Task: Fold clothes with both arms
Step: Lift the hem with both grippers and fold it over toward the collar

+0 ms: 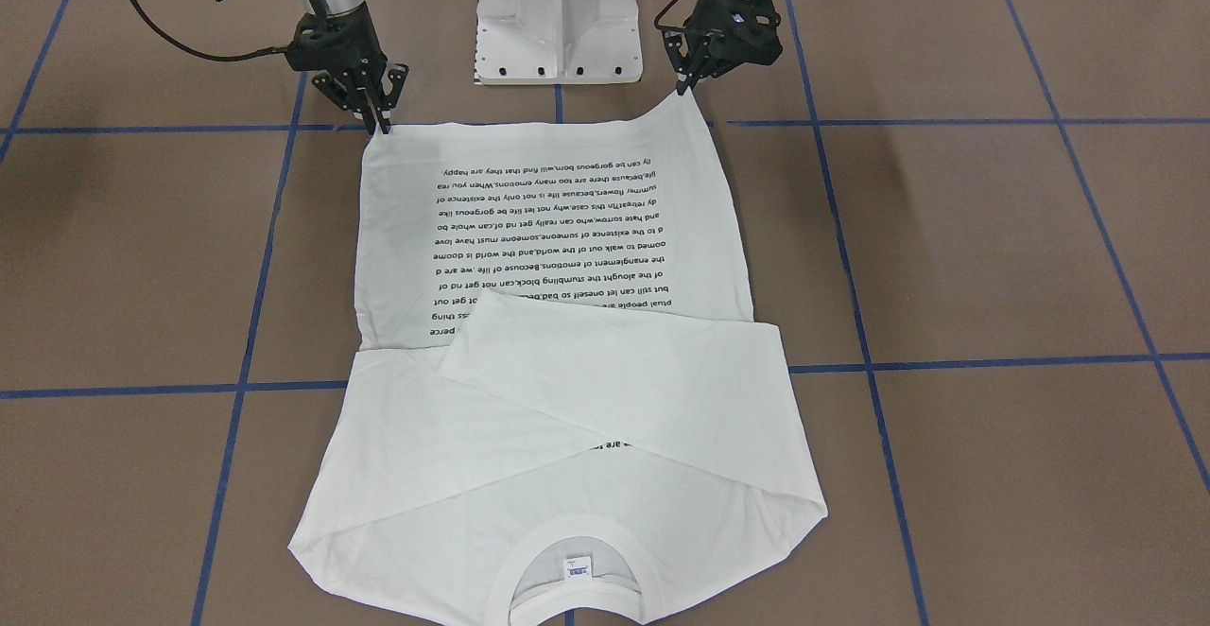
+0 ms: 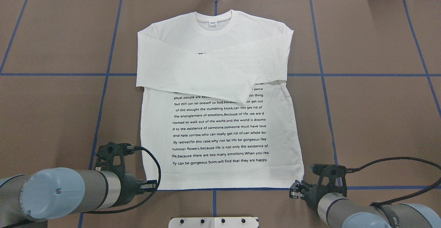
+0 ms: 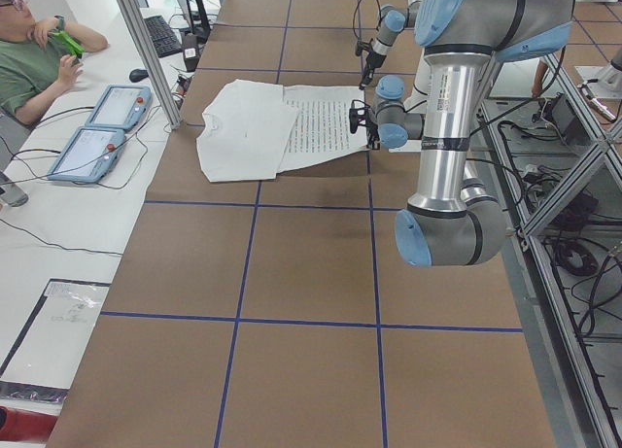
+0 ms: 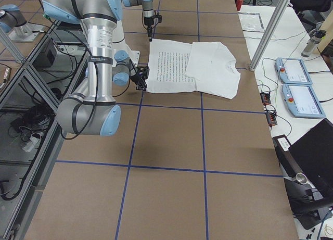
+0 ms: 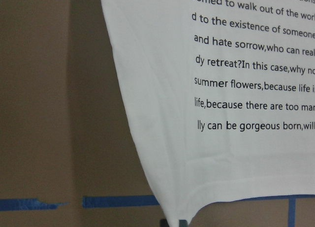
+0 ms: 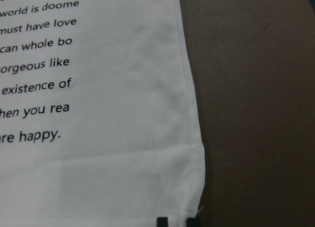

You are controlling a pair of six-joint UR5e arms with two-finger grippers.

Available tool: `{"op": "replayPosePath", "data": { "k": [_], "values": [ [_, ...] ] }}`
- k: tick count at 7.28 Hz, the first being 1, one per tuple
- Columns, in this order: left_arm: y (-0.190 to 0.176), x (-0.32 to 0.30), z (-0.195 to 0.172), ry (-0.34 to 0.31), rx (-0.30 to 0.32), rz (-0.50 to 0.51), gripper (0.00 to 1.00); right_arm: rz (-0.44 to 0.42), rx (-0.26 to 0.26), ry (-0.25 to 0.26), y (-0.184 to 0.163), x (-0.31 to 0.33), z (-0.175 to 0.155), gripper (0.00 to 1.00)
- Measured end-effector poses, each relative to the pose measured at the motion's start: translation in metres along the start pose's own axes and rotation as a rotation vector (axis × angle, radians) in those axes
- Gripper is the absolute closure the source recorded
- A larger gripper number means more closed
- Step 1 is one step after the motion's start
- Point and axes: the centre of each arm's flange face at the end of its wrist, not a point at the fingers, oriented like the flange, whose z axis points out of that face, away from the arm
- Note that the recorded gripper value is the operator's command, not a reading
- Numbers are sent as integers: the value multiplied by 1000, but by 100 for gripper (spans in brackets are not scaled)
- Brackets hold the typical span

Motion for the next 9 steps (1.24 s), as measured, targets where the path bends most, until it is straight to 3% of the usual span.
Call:
{"op": "replayPosePath", "data": {
  "k": [2, 3, 5, 7, 8, 9],
  "values": [
    [0, 3, -6, 11, -2, 1, 100, -8, -2, 27, -4, -3, -9, 100],
    [1, 5, -17, 26, -21, 0, 100, -17, -20, 60, -12, -10, -32, 100],
    [8, 20, -81, 44, -103, -3, 100, -9, -94, 89, -40, -24, -112, 100],
    [5, 34, -170, 36, -142, -24, 100, 53, -180, 95, -85, -32, -193, 100],
    [-7, 46, -188, 34, -134, -41, 100, 68, -203, 105, -108, -43, -213, 100],
    [-26, 58, -187, 21, -104, -49, 100, 46, -188, 115, -133, -61, -218, 100]
  ]
}}
